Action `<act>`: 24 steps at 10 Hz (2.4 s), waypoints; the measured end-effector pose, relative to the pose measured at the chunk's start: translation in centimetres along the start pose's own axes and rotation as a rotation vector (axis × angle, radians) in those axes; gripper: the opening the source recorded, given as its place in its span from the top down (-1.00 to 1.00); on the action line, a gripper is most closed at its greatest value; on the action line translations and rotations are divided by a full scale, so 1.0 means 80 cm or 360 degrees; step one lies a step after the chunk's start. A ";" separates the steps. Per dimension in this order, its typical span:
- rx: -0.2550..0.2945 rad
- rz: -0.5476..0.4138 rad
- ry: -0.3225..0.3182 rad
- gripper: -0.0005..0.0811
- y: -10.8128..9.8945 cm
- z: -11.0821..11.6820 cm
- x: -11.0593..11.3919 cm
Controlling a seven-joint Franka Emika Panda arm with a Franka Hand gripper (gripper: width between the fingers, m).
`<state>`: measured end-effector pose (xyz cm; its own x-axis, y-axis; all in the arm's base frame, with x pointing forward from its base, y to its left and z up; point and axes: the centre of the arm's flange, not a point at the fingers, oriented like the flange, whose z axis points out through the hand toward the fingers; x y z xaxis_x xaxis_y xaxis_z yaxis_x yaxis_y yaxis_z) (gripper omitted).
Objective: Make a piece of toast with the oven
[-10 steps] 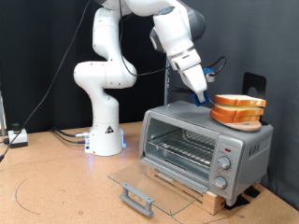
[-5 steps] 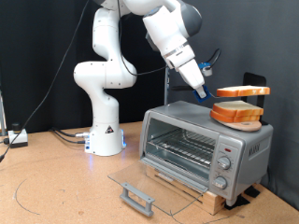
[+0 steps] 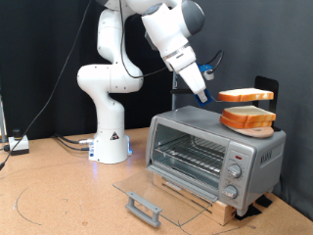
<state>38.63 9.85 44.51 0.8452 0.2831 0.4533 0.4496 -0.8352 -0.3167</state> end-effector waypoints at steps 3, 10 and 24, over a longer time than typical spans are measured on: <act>-0.0034 0.0047 0.0025 0.02 0.045 -0.031 -0.024; -0.0033 0.0124 -0.0043 0.02 0.146 -0.106 -0.088; 0.0007 0.0033 -0.0088 0.02 0.207 -0.134 -0.162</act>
<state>31.99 -12.68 42.35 0.8690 0.2914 0.3999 0.4329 -0.8392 -0.3292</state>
